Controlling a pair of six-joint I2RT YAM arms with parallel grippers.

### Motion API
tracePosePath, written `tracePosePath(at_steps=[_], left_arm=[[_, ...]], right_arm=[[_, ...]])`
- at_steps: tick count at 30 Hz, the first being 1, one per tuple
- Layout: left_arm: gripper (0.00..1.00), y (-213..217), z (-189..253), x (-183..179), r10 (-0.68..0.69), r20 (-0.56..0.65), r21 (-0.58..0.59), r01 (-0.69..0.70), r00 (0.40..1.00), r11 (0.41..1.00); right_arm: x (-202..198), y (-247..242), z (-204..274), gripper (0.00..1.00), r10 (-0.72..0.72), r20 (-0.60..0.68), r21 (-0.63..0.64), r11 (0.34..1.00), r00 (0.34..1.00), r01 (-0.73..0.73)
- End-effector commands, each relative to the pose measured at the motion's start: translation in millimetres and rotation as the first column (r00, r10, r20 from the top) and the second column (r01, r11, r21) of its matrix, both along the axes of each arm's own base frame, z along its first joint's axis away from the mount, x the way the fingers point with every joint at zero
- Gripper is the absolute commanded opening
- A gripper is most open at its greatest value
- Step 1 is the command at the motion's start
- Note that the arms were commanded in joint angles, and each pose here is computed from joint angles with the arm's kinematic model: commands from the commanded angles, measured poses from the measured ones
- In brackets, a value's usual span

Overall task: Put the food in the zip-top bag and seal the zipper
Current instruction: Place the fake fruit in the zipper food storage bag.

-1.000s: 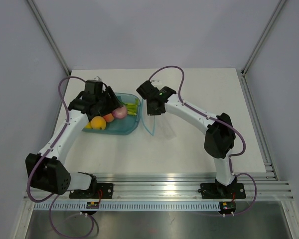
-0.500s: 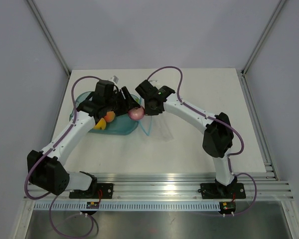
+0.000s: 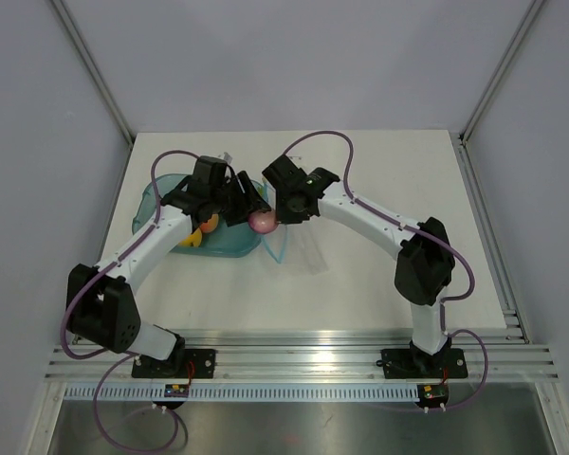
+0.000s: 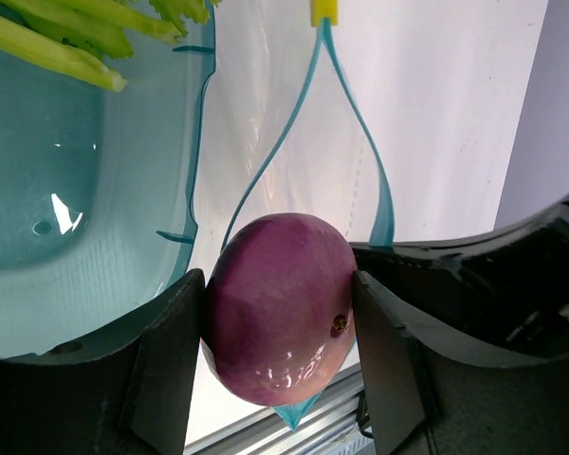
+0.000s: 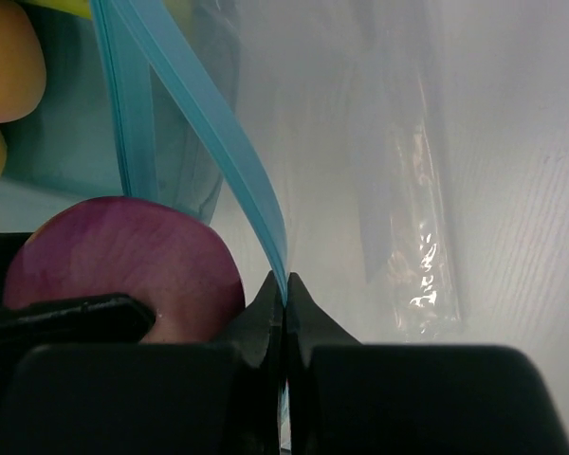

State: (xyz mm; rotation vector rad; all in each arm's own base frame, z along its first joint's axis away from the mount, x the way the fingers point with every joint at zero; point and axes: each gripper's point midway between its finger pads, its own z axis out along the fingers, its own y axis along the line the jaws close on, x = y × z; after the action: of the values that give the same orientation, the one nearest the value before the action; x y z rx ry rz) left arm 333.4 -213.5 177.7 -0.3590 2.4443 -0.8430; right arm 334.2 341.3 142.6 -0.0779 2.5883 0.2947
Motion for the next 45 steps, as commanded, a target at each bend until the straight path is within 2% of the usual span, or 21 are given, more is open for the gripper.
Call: tracePosePath(at_steps=[1,8,13,14,16,19,23,27,30,31,32,35,38,41,42,45], left_arm=[[0.21,-3.0,5.0,7.0,0.002,0.033,-0.010,-0.002,0.999,1.000],[0.21,-2.8,0.4,11.1,0.023,0.017,0.005,-0.023,1.000,1.000],[0.24,-8.4,-3.2,11.8,0.026,0.015,0.060,-0.027,1.000,0.998],[0.28,-9.0,-5.3,10.4,0.023,0.008,0.076,-0.024,1.000,0.997],[0.50,-12.1,-4.7,11.6,0.014,0.010,0.087,-0.015,1.000,0.996],[0.73,-14.3,1.2,9.9,-0.008,0.018,0.078,0.006,1.000,0.997],[0.81,-15.2,30.7,1.9,-0.076,0.087,0.070,0.070,0.993,0.995],[0.98,-9.1,65.9,-10.5,-0.160,0.163,0.108,0.143,0.974,0.984],[0.98,3.5,88.1,-22.9,-0.201,0.210,0.150,0.172,0.957,0.974],[0.97,16.0,87.5,-24.6,-0.184,0.198,0.166,0.152,0.963,0.974],[0.91,25.9,90.1,-25.8,-0.169,0.206,0.177,0.134,0.964,0.975],[0.86,66.6,86.7,-26.5,-0.075,0.208,0.185,0.036,0.975,0.982],[0.86,99.8,58.0,-29.0,0.023,0.144,0.243,-0.058,0.989,0.968],[0.87,150.4,22.0,-20.7,0.198,0.054,0.390,-0.203,0.979,0.898],[0.88,169.5,14.7,-17.6,0.258,0.053,0.446,-0.254,0.965,0.858],[0.91,198.3,-10.8,-12.0,0.340,0.010,0.498,-0.300,0.940,0.814]], right_arm=[[-4.3,11.1,41.3,0.00,0.007,0.065,0.113,0.993,0.998,-0.014],[-11.0,22.0,47.2,0.00,0.039,0.047,0.178,0.983,0.998,-0.047],[-11.3,29.1,51.7,0.00,0.052,0.046,0.210,0.976,0.998,-0.060],[-11.7,29.5,51.4,0.00,0.054,0.044,0.212,0.975,0.998,-0.062],[-11.4,29.1,52.4,0.00,0.051,0.047,0.213,0.975,0.998,-0.060],[-11.3,24.2,49.7,0.00,0.042,0.050,0.195,0.980,0.998,-0.051],[-10.5,14.2,42.3,0.00,0.021,0.052,0.154,0.988,0.998,-0.029],[-9.3,6.7,39.7,0.00,0.000,0.058,0.140,0.990,0.998,-0.008],[-7.7,-1.0,42.0,0.00,-0.018,0.070,0.130,0.991,0.997,0.009],[-8.8,-3.7,40.9,0.00,-0.021,0.069,0.122,0.992,0.997,0.013],[-7.4,-7.4,41.5,0.00,-0.030,0.077,0.112,0.994,0.997,0.022],[-9.5,-14.8,43.5,0.00,-0.042,0.085,0.107,0.994,0.996,0.033],[-10.6,-16.3,47.4,0.00,-0.045,0.090,0.123,0.992,0.995,0.033],[-11.7,-14.3,49.9,0.00,-0.038,0.090,0.138,0.990,0.995,0.026],[-12.0,-14.7,49.9,0.00,-0.036,0.091,0.136,0.990,0.995,0.023],[-13.6,-14.9,52.0,0.00,-0.030,0.092,0.141,0.990,0.995,0.017]])
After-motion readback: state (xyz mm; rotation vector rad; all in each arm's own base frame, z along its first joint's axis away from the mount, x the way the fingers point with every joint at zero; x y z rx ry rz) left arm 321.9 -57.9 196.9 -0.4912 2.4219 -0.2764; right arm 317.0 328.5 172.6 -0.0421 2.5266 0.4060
